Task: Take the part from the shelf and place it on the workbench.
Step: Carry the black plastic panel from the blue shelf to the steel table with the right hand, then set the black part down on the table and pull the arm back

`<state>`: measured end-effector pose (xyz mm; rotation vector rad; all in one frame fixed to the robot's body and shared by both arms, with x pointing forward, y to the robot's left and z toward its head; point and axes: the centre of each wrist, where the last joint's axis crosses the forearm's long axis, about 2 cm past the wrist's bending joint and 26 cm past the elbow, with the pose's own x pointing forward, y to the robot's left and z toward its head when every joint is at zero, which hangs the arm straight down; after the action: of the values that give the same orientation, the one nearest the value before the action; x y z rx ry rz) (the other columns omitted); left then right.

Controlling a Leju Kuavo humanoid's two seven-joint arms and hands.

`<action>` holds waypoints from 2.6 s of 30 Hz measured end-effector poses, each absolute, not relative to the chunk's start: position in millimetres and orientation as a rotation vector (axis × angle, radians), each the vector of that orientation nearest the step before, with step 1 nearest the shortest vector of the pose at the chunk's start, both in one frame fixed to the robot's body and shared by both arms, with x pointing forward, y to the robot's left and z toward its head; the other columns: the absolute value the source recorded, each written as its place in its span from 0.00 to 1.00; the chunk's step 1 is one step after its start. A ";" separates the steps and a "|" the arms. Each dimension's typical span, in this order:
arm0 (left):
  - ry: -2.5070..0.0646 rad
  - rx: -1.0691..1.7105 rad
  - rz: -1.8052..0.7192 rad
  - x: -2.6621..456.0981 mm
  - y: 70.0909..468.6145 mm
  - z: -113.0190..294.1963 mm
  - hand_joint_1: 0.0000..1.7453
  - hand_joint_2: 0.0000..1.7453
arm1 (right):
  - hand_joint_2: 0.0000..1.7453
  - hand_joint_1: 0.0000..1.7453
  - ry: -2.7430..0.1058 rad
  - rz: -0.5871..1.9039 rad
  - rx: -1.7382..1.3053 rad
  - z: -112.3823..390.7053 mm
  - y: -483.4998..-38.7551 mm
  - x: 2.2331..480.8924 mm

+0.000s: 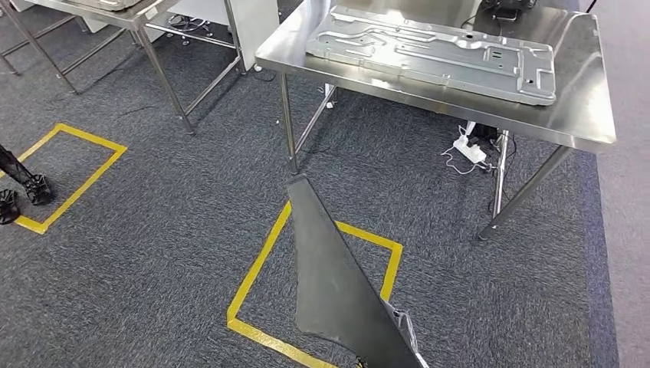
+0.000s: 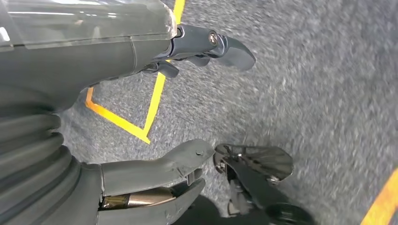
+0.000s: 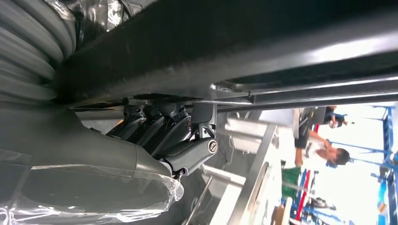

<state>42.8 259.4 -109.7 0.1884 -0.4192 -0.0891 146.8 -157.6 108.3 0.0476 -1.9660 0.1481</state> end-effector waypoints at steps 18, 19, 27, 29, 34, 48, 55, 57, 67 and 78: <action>-0.414 0.182 -0.087 40.1 261.9 -110.2 0.00 1.00 | 1.00 1.00 -1.956 0.175 0.013 104.4 -154.5 149.0; -0.413 0.181 -0.087 39.9 261.9 -110.2 0.00 1.00 | 1.00 1.00 -1.955 0.176 0.013 104.2 -154.3 148.9; -0.416 0.181 -0.088 42.1 262.5 -110.0 0.00 1.00 | 1.00 1.00 -1.960 0.181 0.014 104.7 -152.4 150.2; -0.417 0.182 -0.088 42.7 262.8 -110.0 0.00 1.00 | 1.00 1.00 -1.964 0.182 0.016 105.3 -151.8 150.9; -0.407 0.183 -0.091 38.0 263.6 -110.5 0.00 1.00 | 1.00 1.00 -1.967 0.186 0.009 105.5 -151.1 151.3; -0.398 0.184 -0.094 38.8 267.9 -110.7 0.00 1.00 | 1.00 1.00 -2.026 0.273 -0.228 117.7 -154.8 168.0; -0.394 0.182 -0.097 40.6 266.1 -110.4 0.00 1.00 | 1.00 1.00 -2.046 0.263 -0.283 121.7 -157.4 169.2; -0.395 0.182 -0.097 42.3 266.1 -110.2 0.00 1.00 | 1.00 1.00 -2.060 0.267 -0.312 125.4 -156.5 170.5; -0.378 0.183 -0.099 35.1 267.1 -111.0 0.00 1.00 | 1.00 1.00 -2.066 0.273 -0.369 131.3 -155.5 175.4; -0.373 0.181 -0.101 36.6 267.1 -110.9 0.00 1.00 | 1.00 1.00 -2.033 0.349 -0.571 136.6 -160.6 181.6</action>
<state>36.6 267.1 -110.9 0.1812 -0.3727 -0.1013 181.6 -160.6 136.6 -0.5712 -2.0330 0.3492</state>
